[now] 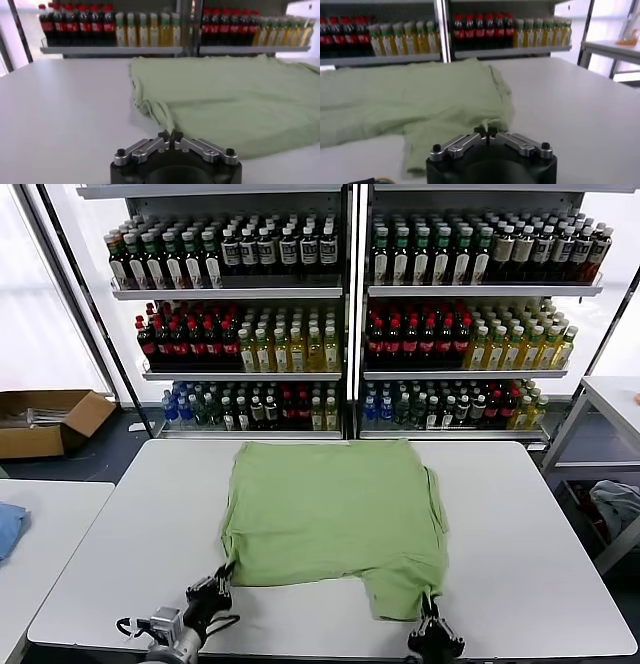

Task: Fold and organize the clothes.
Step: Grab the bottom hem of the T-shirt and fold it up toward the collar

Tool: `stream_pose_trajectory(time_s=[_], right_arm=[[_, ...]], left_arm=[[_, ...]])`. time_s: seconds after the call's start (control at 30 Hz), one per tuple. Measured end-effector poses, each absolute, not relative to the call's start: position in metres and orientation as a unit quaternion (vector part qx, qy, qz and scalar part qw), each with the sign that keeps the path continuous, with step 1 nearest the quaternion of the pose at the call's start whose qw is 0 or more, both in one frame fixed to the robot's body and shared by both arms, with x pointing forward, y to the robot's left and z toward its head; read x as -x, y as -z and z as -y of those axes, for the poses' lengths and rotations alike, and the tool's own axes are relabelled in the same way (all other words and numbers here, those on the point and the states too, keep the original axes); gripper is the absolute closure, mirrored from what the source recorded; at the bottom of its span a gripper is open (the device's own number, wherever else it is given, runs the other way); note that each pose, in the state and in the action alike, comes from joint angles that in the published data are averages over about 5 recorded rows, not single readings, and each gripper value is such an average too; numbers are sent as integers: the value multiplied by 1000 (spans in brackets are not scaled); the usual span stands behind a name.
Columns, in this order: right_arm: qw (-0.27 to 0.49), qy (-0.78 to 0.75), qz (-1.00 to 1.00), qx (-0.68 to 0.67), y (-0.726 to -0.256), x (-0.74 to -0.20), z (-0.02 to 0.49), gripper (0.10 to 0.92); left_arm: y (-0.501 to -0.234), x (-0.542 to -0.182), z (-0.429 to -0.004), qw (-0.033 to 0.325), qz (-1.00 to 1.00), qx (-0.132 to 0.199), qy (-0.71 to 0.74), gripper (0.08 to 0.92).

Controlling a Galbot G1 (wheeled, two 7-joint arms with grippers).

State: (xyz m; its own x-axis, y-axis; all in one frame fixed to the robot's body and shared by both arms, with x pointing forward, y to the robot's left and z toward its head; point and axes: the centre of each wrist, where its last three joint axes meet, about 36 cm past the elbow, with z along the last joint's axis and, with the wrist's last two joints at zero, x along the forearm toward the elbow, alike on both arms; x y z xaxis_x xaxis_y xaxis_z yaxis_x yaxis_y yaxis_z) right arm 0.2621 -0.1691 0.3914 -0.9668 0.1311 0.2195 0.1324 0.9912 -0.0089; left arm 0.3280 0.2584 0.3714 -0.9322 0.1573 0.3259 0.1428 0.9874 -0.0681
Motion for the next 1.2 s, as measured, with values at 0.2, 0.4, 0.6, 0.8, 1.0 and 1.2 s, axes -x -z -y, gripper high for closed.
stream_pose_trajectory(time_s=[0.2,0.4,0.6,0.8,1.0,1.2], right_arm=[[61,-3,996,66,-398,-304,176,914],[37,-12,998,59,-396,-351,180,914],[30,-26,998,50,-393,-402,187,914],[34,-45,998,42,-389,-447,193,914],[60,-57,996,30,-378,-474,193,911],[95,-57,993,28,-370,-490,192,797]], left_arm=[[-382,-361,-259,109,990,75,-41,898],[-385,-397,-261,79,993,75,-53,898],[-379,-435,-265,71,993,71,-57,898],[-369,-468,-265,78,993,69,-60,898],[-356,-492,-263,96,991,70,-62,898],[-347,-503,-265,117,989,66,-60,878]])
